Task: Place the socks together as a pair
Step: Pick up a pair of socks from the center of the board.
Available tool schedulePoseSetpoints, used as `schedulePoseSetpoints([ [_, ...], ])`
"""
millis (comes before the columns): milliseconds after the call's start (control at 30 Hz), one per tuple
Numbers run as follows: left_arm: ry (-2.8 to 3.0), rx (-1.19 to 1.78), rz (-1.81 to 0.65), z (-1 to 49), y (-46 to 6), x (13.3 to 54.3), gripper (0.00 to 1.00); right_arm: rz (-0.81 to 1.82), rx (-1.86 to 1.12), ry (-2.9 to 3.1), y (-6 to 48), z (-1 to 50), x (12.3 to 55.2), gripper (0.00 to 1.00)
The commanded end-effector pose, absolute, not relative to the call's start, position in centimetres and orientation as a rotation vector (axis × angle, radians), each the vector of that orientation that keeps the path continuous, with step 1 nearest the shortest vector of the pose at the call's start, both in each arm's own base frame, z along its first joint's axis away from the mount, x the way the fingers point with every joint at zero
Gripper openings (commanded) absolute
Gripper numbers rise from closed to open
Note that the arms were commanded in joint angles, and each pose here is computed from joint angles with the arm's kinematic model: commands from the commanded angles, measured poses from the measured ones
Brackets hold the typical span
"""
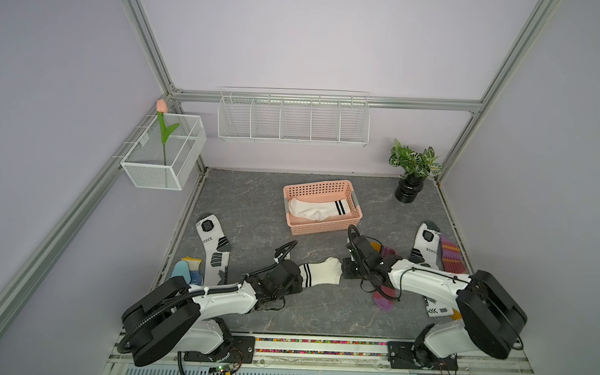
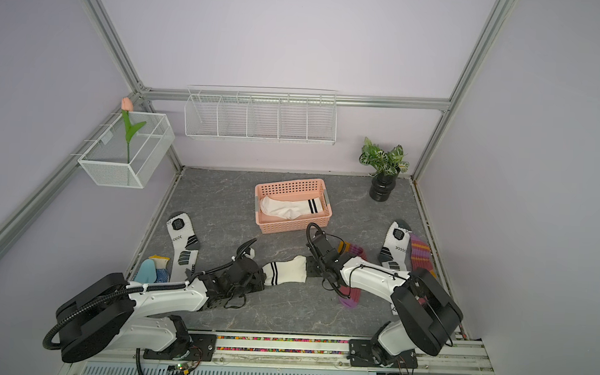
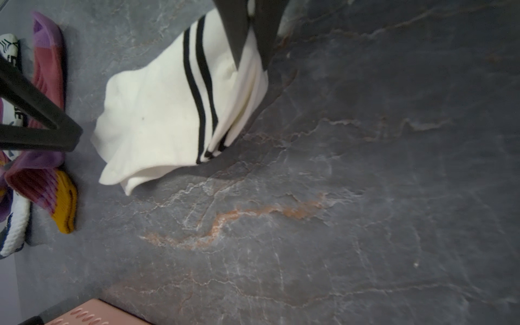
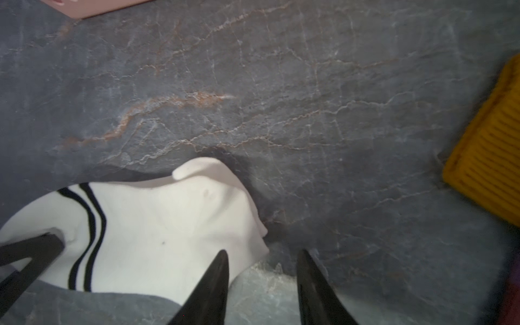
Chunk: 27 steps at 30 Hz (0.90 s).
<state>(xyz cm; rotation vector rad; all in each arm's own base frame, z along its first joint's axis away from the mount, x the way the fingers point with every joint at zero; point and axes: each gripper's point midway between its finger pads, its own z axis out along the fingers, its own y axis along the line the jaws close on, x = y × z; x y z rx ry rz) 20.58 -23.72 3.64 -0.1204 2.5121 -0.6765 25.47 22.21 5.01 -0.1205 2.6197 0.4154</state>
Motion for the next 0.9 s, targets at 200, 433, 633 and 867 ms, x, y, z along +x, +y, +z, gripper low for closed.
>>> schedulePoseSetpoints([
  [200, 2.454, -0.077, -0.743, 9.8, -25.8, 21.9, 0.00, 0.656, 0.186, 2.551, 22.1, 7.1, 24.4, 0.69],
  [433, 2.414, 0.036, -0.801, 14.9, -28.0, 22.5, 0.00, 0.607, 0.201, 2.477, 20.4, 9.0, 24.5, 0.70],
  [633, 2.387, 0.178, -0.887, 19.7, -30.5, 22.5, 0.00, 0.500, 0.142, 2.405, 18.3, 11.4, 24.6, 0.70],
  [867, 2.439, 0.273, -0.984, 22.7, -32.9, 22.5, 0.00, 0.483, 0.087, 2.324, 17.2, 13.9, 24.5, 0.71],
])
